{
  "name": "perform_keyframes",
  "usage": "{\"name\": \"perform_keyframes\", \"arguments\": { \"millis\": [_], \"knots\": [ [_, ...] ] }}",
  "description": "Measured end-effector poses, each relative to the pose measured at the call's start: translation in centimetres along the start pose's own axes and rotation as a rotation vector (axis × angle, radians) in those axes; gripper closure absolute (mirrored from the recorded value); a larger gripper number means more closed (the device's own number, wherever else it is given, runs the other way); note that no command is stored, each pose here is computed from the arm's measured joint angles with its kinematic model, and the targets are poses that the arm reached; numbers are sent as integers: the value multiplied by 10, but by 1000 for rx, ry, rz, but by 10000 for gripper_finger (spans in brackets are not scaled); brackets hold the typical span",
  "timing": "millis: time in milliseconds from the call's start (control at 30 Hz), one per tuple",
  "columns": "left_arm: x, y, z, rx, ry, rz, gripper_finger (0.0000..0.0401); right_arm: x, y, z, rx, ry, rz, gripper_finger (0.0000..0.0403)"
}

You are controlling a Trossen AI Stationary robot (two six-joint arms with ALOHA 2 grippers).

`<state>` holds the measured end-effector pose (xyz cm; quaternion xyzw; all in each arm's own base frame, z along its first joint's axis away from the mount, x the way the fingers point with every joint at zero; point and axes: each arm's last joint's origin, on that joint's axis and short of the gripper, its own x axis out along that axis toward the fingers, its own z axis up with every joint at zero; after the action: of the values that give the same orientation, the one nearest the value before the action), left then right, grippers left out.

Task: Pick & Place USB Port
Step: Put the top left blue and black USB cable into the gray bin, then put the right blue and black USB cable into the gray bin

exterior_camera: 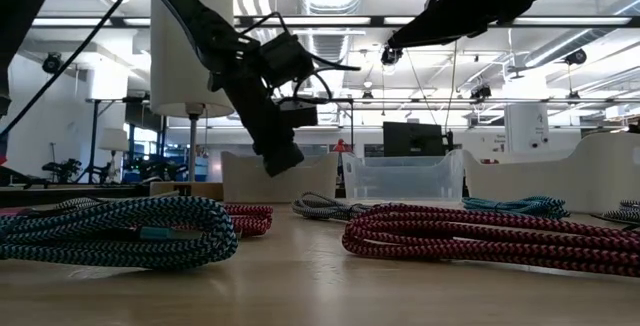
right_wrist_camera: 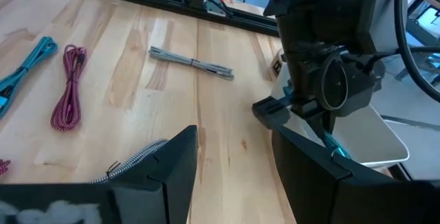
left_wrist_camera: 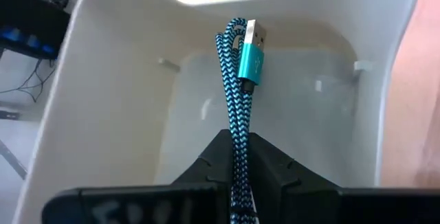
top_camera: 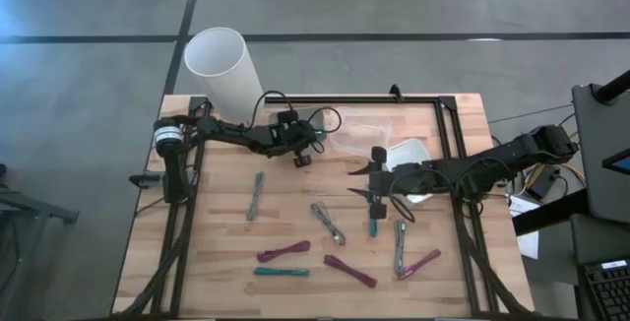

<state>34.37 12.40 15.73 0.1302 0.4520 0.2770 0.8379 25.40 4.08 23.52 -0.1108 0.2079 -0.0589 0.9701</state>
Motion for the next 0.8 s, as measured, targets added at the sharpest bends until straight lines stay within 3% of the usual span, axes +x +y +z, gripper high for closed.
{"name": "perform_keyframes", "arguments": {
  "millis": [567, 800],
  "knots": [
    [-6, 6, 12, -50, 37, -7, 277, 0, 0, 0, -1, 1, 1, 218],
    [-21, 5, 33, -66, 71, -13, 268, 0, 0, 0, 22, 1, 1, 218]
  ]
}}
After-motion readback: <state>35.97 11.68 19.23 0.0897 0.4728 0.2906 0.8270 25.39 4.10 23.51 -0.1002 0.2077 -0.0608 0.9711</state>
